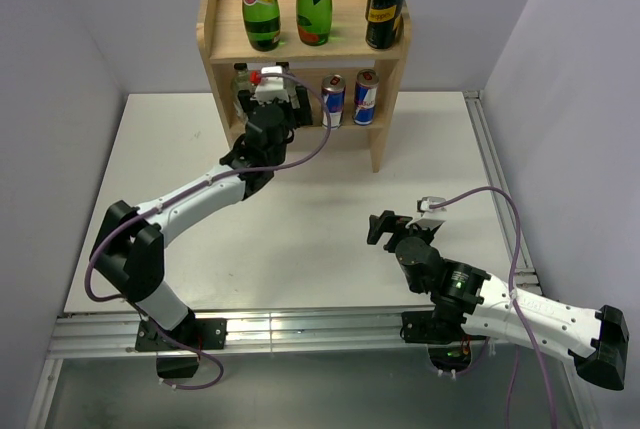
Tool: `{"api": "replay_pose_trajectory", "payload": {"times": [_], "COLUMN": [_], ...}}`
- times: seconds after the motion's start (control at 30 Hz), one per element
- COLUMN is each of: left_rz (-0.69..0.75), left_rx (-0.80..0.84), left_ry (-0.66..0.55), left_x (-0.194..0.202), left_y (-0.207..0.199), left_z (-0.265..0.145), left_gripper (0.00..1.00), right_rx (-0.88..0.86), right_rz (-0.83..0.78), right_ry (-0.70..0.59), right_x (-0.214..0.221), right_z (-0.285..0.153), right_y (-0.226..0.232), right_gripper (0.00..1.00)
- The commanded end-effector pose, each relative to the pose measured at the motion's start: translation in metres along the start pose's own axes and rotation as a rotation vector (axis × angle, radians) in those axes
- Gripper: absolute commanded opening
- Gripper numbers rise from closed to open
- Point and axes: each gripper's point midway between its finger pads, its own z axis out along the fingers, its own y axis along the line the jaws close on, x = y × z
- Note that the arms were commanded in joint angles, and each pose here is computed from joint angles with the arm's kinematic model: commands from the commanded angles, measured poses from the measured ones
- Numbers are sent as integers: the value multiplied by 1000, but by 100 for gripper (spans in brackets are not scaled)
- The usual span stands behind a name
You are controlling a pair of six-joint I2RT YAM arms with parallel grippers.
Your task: Place and organize the beverage onto the shelf
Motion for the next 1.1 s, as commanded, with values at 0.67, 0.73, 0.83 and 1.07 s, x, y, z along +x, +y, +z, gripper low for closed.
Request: {"api": "replay_pose_trajectory", "payload": {"times": [0.67, 0.73, 0.83, 1.07], "left_rz": [-65, -64, -67, -186], "left_rx": [4, 16, 19, 55], "left_ry": [103, 182, 246, 205], "left_x": [25, 43, 53, -10], "left_y": [21, 23, 35, 56], "left_z": [-97, -119, -152, -206], "left_gripper": [99, 99, 99, 99], "right_rx": [-5, -13, -71, -231], "right_rz": [26, 45, 78, 156], "right_ry": [-36, -30, -44, -177], "right_x": [-12, -28, -75, -204], "right_z": [0, -6, -22, -76], "right_y": [4, 11, 30, 52], "right_gripper": [98, 97, 98, 100]}}
